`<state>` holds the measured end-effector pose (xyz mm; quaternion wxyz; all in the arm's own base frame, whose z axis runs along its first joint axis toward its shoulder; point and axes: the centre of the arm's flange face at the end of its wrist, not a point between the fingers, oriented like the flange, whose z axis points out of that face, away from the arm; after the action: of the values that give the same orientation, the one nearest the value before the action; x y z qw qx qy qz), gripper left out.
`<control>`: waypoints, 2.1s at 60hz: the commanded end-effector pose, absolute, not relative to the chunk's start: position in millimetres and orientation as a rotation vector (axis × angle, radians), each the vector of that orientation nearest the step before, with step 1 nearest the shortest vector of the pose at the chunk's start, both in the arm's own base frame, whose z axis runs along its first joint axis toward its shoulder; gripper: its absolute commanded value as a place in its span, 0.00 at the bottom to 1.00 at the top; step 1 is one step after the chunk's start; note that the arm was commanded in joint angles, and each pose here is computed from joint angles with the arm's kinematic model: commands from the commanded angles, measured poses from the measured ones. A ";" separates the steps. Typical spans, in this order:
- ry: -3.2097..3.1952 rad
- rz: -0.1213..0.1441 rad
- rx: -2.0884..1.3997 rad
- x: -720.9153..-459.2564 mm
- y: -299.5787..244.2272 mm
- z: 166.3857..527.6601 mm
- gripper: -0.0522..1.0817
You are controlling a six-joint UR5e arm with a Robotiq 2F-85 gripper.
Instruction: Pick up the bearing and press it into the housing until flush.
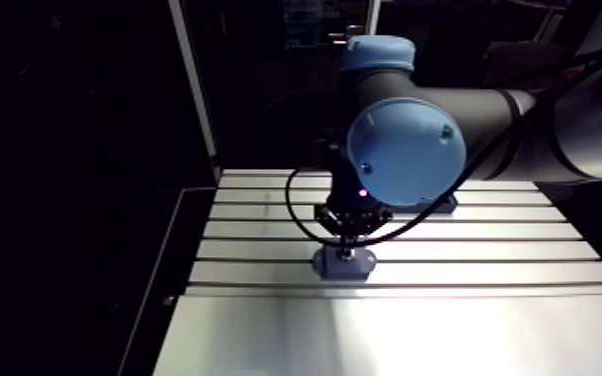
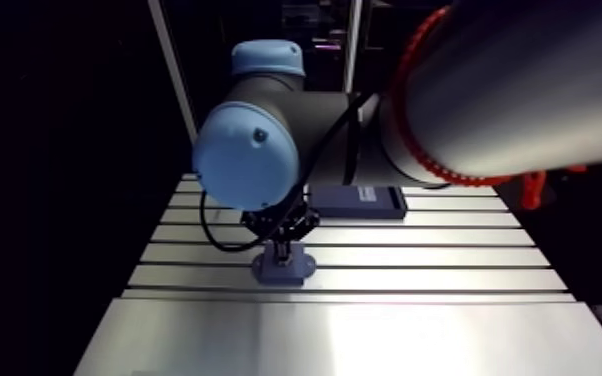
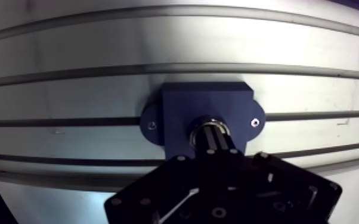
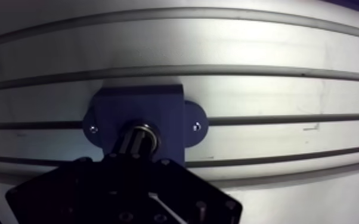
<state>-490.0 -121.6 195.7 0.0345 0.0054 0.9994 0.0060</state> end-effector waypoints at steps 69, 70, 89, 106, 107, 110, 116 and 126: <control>3.058 0.022 -0.009 -487.1 -122.8 189.0 0.99; 3.058 0.022 -0.009 -487.1 -122.8 189.0 0.99; 3.054 0.024 -0.009 -487.2 -122.6 187.5 0.99; 3.053 0.024 -0.009 -487.2 -122.6 186.8 0.99; 3.050 0.024 -0.007 -486.9 -122.0 185.7 0.99; 3.050 0.024 -0.009 -486.7 -122.6 185.5 0.99; 3.051 0.024 -0.009 -487.2 -122.6 186.0 0.99; 3.050 0.024 -0.009 -486.7 -122.6 185.5 0.99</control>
<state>-486.8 -122.6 185.9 0.0454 -0.0031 0.9989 0.0078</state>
